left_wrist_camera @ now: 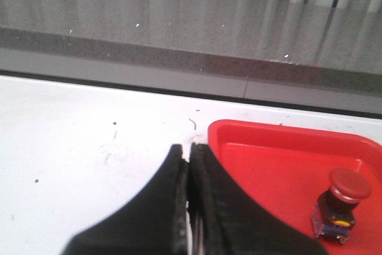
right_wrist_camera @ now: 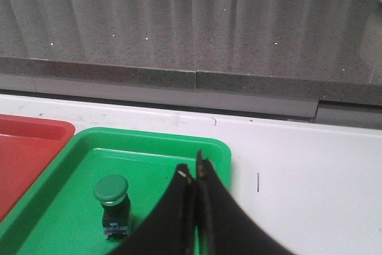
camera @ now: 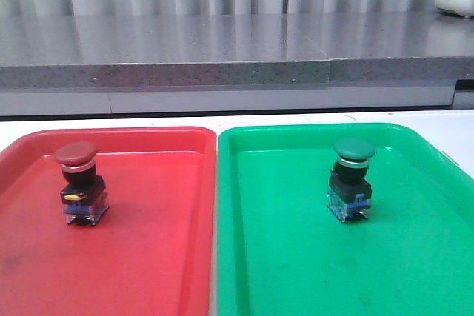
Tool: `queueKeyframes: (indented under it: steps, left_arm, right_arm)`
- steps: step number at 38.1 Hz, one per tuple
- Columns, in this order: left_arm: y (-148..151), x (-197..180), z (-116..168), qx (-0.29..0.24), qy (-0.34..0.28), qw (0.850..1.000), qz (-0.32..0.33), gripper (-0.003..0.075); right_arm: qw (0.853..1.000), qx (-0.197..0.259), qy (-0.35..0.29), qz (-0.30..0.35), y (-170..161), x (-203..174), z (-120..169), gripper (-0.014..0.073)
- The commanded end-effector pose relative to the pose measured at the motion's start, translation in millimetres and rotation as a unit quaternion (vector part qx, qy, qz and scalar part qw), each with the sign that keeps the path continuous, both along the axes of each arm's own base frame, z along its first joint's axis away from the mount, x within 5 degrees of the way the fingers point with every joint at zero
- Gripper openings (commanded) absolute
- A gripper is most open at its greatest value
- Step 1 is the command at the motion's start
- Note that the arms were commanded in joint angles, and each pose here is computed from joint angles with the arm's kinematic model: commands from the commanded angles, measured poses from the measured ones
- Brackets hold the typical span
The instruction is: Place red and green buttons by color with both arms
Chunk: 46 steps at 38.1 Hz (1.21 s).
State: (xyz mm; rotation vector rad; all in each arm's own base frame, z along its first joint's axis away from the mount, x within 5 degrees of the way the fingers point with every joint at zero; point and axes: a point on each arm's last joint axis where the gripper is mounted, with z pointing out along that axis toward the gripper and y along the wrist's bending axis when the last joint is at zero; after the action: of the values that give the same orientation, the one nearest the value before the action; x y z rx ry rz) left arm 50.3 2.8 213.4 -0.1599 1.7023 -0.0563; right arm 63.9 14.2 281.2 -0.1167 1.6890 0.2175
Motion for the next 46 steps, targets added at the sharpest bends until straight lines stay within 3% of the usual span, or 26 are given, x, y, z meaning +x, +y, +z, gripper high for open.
queueKeyframes:
  steps: [1,9,46]
  left_arm:
    - [1,1,5,0.000,-0.069,0.998,0.007,-0.0020]
    - [1,5,-16,0.000,-0.066,0.998,0.007,-0.0020]
    - [1,5,-16,0.000,-0.070,0.998,0.007,-0.0020]
  right_arm:
    - [0.999,0.003,-0.051,-0.005,-1,0,16,-0.0069]
    - [0.999,0.003,-0.051,-0.005,-1,0,16,-0.0069]
    - [0.999,0.003,-0.051,-0.005,-1,0,16,-0.0069]
